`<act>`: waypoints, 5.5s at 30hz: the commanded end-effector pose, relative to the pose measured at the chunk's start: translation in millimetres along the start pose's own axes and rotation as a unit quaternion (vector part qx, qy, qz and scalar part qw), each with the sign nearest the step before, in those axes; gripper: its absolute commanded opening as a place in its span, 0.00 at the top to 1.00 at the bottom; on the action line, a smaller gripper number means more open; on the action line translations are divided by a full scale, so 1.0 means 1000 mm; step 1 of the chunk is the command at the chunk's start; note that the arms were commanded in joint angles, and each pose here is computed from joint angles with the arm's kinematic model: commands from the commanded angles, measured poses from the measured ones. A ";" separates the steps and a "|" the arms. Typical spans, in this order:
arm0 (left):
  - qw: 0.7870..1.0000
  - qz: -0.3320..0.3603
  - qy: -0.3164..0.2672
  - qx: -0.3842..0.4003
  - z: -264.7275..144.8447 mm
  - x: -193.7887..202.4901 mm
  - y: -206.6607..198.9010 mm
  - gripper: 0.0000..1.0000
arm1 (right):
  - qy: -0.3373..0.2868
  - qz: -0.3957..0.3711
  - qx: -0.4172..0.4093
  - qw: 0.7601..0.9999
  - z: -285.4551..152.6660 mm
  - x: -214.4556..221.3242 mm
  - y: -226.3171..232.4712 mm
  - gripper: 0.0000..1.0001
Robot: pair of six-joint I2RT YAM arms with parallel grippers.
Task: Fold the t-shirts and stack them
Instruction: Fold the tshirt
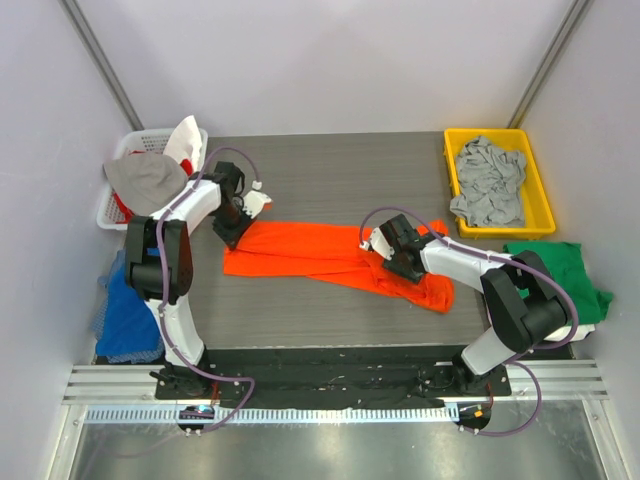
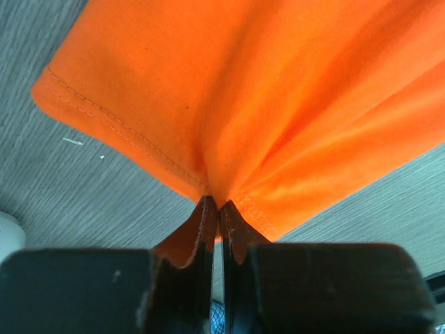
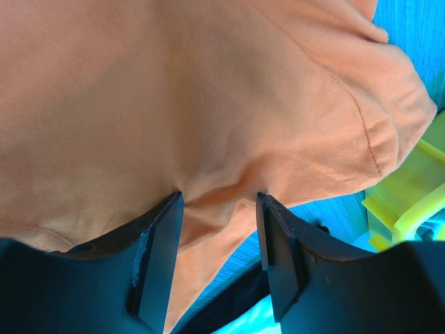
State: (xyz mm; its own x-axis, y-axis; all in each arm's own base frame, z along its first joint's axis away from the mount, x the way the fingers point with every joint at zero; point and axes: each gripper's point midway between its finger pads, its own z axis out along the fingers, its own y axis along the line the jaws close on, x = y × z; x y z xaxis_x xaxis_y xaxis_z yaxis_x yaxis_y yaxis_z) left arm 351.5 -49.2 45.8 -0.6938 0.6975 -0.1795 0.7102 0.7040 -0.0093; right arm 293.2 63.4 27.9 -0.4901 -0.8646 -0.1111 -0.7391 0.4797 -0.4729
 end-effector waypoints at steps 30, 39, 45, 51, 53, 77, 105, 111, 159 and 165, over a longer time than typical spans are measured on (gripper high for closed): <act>0.997 -0.018 -0.077 -0.016 -0.012 -0.048 0.016 0.54 | 0.008 0.010 0.033 0.999 0.009 0.001 -0.010 0.43; 0.998 -0.017 -0.067 -0.006 0.004 -0.048 0.014 0.55 | -0.013 0.016 0.034 0.999 0.003 -0.013 -0.016 0.40; 0.998 -0.014 -0.053 -0.001 0.018 -0.047 0.011 0.56 | -0.004 0.013 0.027 1.000 0.015 -0.013 -0.012 0.40; 0.999 -0.002 -0.030 -0.016 0.029 -0.041 0.011 0.56 | -0.004 0.005 0.027 1.000 0.022 -0.018 -0.013 0.40; 1.000 -0.001 -0.021 -0.022 0.032 -0.036 0.012 0.56 | -0.007 0.007 0.029 1.000 0.024 -0.021 -0.015 0.40; 0.991 0.095 0.084 -0.050 0.013 0.036 -0.036 0.57 | -0.013 0.035 0.064 0.997 0.138 -0.105 -0.121 0.40; 0.963 0.244 0.101 -0.047 0.018 -0.015 -0.103 0.57 | -0.160 -0.032 0.044 0.986 0.130 -0.210 -0.162 0.40; 0.967 0.237 0.064 -0.066 0.002 -0.033 -0.103 0.58 | -0.194 -0.028 0.058 0.979 0.079 -0.219 -0.170 0.40; 0.941 0.326 0.031 -0.082 0.050 -0.061 -0.076 0.55 | -0.195 0.015 0.143 0.970 0.124 -0.224 -0.203 0.36; 0.940 0.336 0.044 -0.045 0.054 -0.056 -0.086 0.56 | -0.185 -0.006 0.160 0.970 0.146 -0.220 -0.217 0.37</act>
State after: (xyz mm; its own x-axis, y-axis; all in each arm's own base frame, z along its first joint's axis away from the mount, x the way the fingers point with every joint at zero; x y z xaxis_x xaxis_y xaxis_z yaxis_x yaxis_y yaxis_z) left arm 349.0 -154.1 21.4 -0.1324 0.9905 -0.0374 0.9542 0.1376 0.2658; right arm 618.9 140.4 51.6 -0.2354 -0.8733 -0.4266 -0.5203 0.4840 -0.7036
